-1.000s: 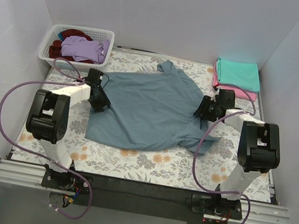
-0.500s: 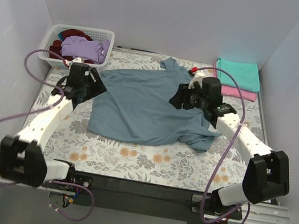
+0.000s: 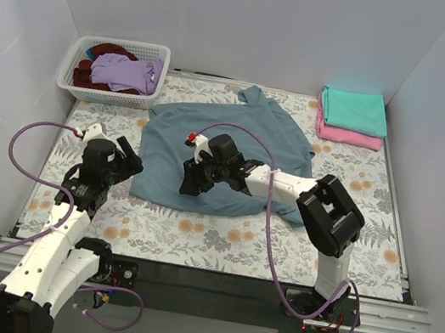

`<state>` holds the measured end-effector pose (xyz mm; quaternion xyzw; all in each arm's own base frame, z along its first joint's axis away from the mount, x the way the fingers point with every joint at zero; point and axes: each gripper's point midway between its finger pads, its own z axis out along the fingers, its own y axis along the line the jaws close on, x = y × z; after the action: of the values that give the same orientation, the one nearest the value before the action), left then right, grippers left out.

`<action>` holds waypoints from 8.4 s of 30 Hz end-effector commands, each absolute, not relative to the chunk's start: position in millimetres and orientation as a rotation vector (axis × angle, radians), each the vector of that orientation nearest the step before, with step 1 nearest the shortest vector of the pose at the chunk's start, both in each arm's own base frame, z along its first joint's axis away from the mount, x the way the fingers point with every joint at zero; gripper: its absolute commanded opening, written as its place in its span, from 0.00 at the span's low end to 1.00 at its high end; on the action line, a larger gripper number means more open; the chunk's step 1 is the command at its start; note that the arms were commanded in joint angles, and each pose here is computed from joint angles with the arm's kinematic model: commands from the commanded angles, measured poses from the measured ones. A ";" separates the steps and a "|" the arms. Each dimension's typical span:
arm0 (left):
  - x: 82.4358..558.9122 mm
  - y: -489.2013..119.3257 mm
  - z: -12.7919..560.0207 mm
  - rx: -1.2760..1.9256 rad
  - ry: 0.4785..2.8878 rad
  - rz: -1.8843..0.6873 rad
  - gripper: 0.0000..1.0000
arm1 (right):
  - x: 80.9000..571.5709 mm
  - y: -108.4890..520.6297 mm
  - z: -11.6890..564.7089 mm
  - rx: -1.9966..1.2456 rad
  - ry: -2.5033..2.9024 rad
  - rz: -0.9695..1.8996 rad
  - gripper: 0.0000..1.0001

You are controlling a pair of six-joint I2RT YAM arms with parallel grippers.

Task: Fold and stack the t-shirts
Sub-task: Flatten the tshirt out

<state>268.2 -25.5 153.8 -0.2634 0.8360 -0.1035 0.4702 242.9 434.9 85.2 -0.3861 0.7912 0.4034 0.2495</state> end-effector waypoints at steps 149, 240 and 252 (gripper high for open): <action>272.5 -31.4 78.9 -0.720 2.351 -0.084 0.55 | 294.0 101.6 82.1 -0.040 2.477 0.674 0.05; 254.1 -76.6 79.7 -1.250 2.450 -0.033 0.50 | 185.5 167.5 83.4 -0.346 2.369 0.760 0.79; 217.4 -73.7 40.2 -1.379 2.458 0.028 0.43 | 183.3 168.1 81.3 -0.352 2.362 0.772 0.79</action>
<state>226.1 -77.7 38.4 -0.4530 0.8787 0.0203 0.1496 180.2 163.1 74.1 -0.1188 0.9063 0.2803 0.2932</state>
